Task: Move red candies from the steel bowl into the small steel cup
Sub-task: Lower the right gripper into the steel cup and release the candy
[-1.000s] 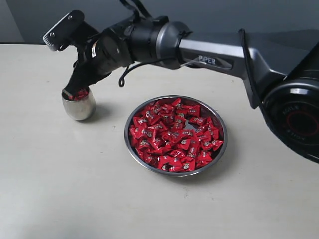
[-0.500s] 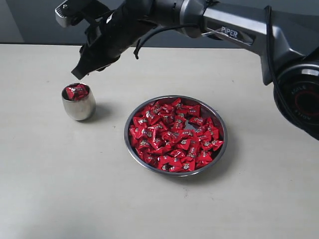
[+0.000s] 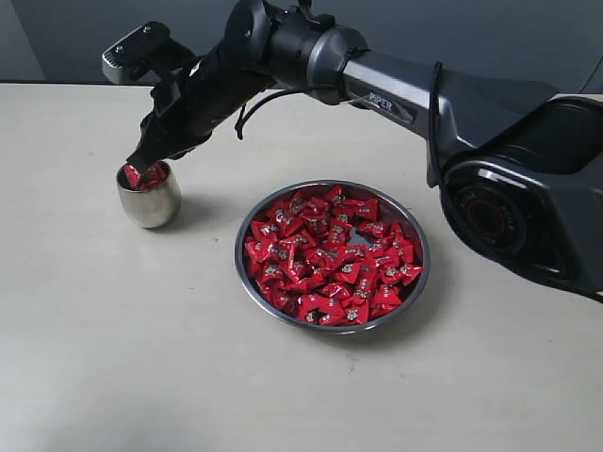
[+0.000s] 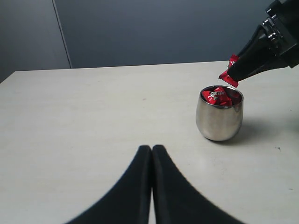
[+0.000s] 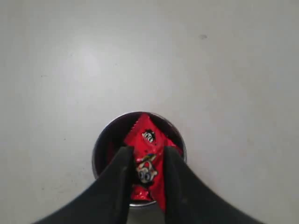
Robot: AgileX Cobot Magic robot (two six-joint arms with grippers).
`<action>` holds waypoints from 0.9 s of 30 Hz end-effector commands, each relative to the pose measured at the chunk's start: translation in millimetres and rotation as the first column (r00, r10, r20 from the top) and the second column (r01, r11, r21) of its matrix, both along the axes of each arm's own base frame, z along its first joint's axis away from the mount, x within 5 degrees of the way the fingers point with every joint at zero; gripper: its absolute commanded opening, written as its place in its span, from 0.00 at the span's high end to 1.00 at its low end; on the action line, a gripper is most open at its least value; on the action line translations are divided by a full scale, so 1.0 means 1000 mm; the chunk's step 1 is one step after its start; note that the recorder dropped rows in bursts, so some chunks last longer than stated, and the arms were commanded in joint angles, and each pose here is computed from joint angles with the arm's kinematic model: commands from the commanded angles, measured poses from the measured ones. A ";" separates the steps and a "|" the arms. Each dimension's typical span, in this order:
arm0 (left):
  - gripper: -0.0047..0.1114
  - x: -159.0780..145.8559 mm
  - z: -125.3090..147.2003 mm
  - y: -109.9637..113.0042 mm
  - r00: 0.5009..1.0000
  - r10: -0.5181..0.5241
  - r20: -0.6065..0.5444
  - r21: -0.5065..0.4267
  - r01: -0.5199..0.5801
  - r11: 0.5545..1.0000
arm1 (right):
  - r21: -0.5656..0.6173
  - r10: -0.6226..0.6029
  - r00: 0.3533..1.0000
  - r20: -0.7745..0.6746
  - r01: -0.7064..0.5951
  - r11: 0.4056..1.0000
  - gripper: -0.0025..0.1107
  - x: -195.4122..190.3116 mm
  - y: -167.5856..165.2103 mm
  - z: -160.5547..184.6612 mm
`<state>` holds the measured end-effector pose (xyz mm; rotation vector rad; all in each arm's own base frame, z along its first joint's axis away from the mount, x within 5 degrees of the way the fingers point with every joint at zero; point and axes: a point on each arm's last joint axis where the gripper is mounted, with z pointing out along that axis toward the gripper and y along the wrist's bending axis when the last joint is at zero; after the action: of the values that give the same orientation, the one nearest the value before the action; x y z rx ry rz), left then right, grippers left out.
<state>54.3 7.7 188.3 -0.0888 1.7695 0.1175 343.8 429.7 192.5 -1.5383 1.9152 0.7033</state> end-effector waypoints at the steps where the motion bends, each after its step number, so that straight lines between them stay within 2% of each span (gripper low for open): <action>1: 0.96 0.000 -0.001 0.000 1.000 0.000 0.004 -0.007 0.000 1.000 | -0.004 0.009 1.000 -0.009 -0.009 1.000 0.99 0.001 0.000 -0.003; 5: 0.96 0.000 -0.001 0.000 1.000 0.000 0.004 -0.007 0.000 1.000 | 0.018 -0.019 1.000 0.016 0.019 1.000 0.99 0.003 0.005 -0.010; 9: 0.96 0.000 -0.001 0.000 1.000 0.000 0.004 -0.007 0.000 1.000 | 0.018 0.028 0.996 0.086 -0.029 0.999 0.99 -0.002 0.011 -0.010; 14: 0.96 0.000 -0.001 0.000 1.000 0.000 0.004 -0.007 0.000 1.000 | 0.017 0.032 0.995 0.091 -0.034 0.999 0.98 -0.002 0.011 -0.010; 16: 0.96 0.000 -0.001 0.000 1.000 0.000 0.004 -0.007 0.000 1.000 | 0.011 0.034 0.995 0.097 -0.035 0.999 0.93 -0.001 0.011 -0.010; 21: 0.96 0.000 -0.001 0.000 1.000 0.000 0.004 -0.007 0.000 1.000 | -0.007 0.038 0.992 0.117 -0.038 0.999 0.59 0.000 0.010 -0.011; 24: 0.96 0.000 -0.001 0.000 1.000 0.000 0.004 -0.007 0.000 1.000 | -0.006 0.037 0.993 0.116 -0.036 0.999 0.58 0.000 0.010 -0.011; 27: 0.96 0.000 -0.001 0.000 1.000 0.000 0.004 -0.007 0.000 1.000 | -0.006 0.037 0.993 0.116 -0.036 0.999 0.64 0.000 0.010 -0.011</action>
<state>54.3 7.7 188.3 -0.0888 1.7695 0.1175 341.3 439.9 177.9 -1.5948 1.8267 0.6246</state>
